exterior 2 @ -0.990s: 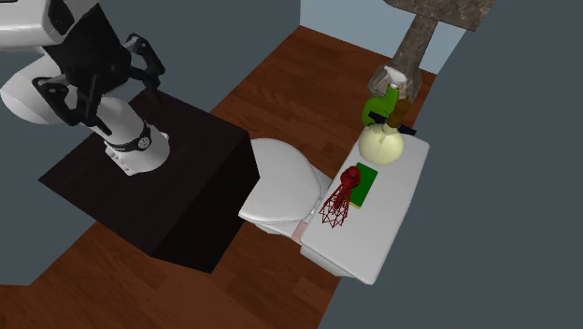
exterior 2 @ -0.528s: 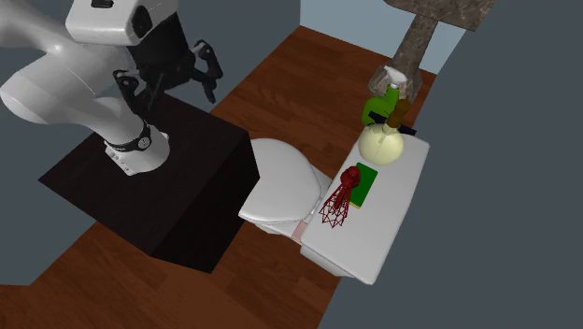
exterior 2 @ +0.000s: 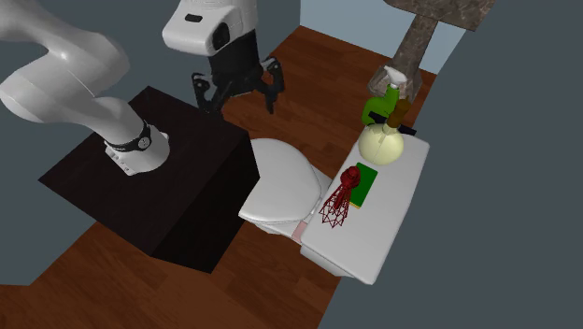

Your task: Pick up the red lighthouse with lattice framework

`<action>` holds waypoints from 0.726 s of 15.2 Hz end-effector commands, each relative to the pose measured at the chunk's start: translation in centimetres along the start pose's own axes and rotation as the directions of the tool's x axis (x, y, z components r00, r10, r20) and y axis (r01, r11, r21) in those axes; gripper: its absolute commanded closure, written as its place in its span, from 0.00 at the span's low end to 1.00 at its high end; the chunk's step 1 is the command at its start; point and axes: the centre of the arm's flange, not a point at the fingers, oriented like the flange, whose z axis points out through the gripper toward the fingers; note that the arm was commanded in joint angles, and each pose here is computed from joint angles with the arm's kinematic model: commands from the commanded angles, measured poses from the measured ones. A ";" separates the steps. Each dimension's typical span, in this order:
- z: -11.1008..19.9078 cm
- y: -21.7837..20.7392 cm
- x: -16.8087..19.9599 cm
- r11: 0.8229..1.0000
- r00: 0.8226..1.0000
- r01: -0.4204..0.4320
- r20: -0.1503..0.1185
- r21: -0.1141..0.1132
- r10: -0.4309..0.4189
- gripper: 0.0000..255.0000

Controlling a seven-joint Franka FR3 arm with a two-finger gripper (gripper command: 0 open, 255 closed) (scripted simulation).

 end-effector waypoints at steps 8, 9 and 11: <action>2.6 -9.5 5.8 0.935 0.933 -0.354 -0.067 0.022 0.354 0.00; 2.9 -10.4 6.6 0.920 0.917 -0.390 -0.074 0.025 0.391 0.00; 3.4 -12.1 8.4 0.887 0.883 -0.461 -0.087 0.033 0.462 0.00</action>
